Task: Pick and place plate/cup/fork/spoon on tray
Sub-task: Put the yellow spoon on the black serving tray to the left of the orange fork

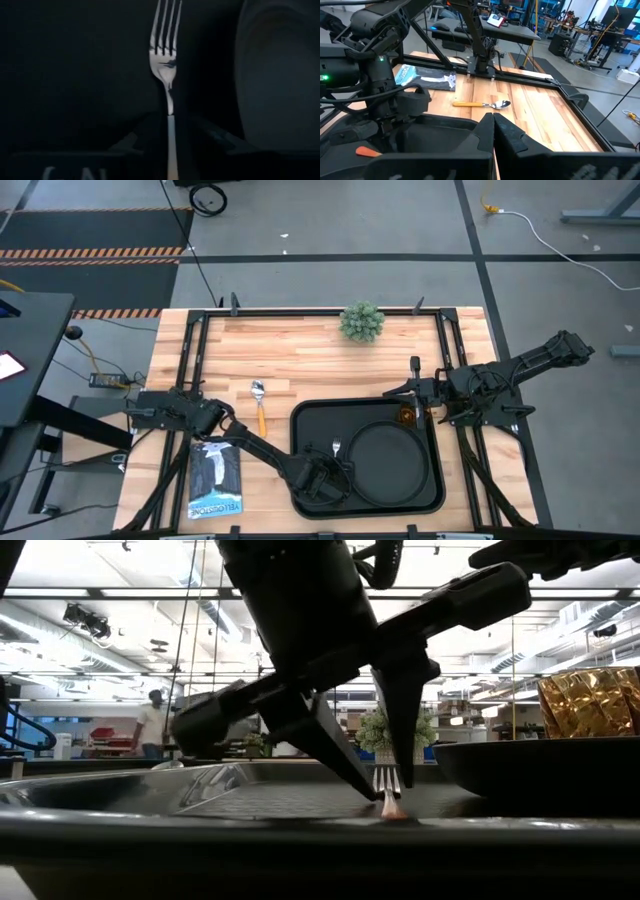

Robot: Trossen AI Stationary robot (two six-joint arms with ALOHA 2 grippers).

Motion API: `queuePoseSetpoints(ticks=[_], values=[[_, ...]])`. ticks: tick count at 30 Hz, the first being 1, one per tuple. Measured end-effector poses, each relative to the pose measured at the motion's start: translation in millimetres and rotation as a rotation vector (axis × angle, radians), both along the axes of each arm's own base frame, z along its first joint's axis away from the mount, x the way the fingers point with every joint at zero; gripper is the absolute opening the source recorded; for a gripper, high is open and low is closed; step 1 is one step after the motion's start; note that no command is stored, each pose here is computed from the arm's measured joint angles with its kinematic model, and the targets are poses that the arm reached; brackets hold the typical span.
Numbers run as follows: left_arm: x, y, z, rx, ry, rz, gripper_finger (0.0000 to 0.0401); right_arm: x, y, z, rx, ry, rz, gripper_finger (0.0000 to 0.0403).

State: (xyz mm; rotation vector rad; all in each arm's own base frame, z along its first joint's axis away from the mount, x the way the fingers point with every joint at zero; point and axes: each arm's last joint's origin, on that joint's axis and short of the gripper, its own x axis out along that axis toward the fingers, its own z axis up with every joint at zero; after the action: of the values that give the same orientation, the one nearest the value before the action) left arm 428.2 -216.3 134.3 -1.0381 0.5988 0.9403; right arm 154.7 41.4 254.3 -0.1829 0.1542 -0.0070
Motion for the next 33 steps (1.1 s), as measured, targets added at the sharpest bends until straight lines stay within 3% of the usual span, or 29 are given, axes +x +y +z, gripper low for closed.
queuePoseSetpoints(ticks=[16,22,26,33], values=[[4.4,5.1,20.9,0.03,0.096,-0.085,0.0106,0.0,0.5,0.1,0.003,-0.001,0.018,0.0007],[7.4,11.3,22.2,0.116,0.18,-0.249,0.0089,0.1,0.5,0.4,0.003,-0.004,0.018,0.0007],[5.7,13.9,20.5,0.092,0.284,-0.394,0.0077,0.1,0.5,0.4,0.002,-0.004,0.018,0.0007],[-15.8,24.7,43.2,0.144,0.479,-0.482,0.0062,0.1,0.4,0.7,0.005,-0.005,0.016,0.0007]])
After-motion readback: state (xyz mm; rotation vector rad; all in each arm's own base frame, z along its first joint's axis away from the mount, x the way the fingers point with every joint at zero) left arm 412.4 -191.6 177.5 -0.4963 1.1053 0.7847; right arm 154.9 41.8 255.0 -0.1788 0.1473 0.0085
